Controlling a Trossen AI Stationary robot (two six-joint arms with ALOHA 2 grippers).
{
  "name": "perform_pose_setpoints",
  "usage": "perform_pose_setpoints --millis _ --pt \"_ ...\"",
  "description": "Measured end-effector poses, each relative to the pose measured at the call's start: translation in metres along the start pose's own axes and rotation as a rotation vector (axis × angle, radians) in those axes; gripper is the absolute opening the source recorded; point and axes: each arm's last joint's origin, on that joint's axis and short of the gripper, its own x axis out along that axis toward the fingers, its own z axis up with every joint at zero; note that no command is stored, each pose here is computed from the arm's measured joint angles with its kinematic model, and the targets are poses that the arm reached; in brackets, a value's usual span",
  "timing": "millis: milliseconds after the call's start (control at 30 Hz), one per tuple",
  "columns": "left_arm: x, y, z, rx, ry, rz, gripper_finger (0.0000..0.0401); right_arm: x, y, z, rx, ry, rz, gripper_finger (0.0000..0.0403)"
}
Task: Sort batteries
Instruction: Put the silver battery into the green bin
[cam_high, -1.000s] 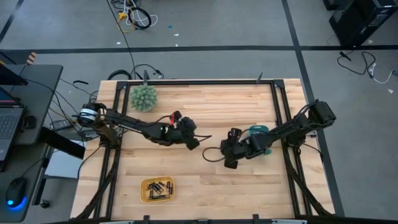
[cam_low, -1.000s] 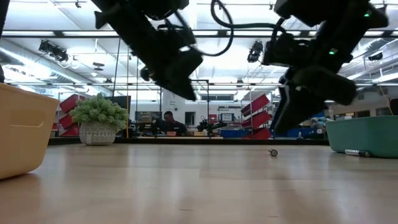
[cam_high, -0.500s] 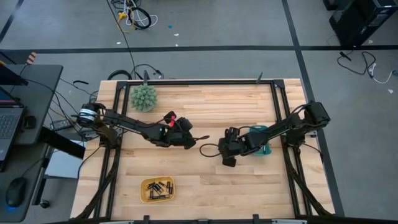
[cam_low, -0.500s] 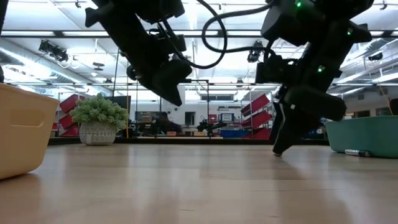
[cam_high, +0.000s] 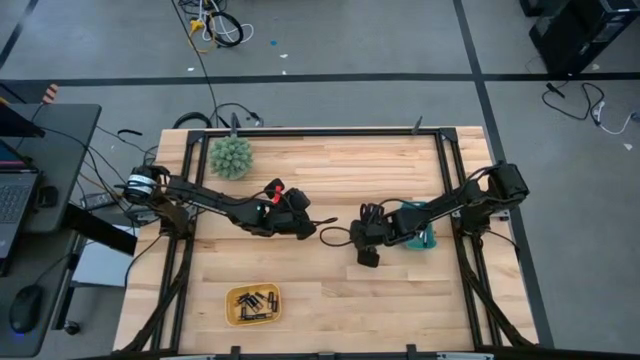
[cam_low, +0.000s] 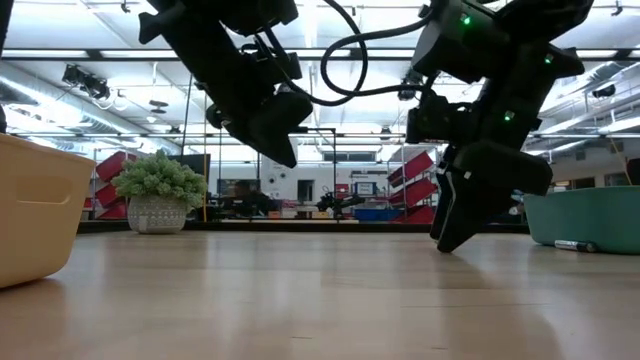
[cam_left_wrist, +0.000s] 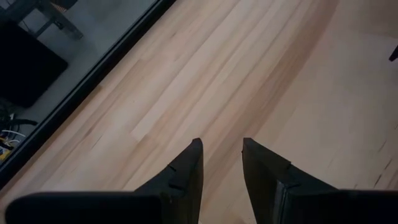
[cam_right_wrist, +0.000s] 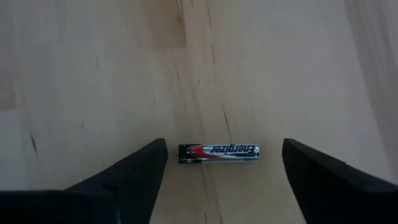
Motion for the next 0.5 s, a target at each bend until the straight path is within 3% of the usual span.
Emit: perform_pose_setpoints --millis 500 --pt "-0.0001 -0.0003 0.0003 -0.003 -0.003 -0.003 0.0108 0.0028 -0.006 0.0021 -0.012 0.022 0.056 0.0266"
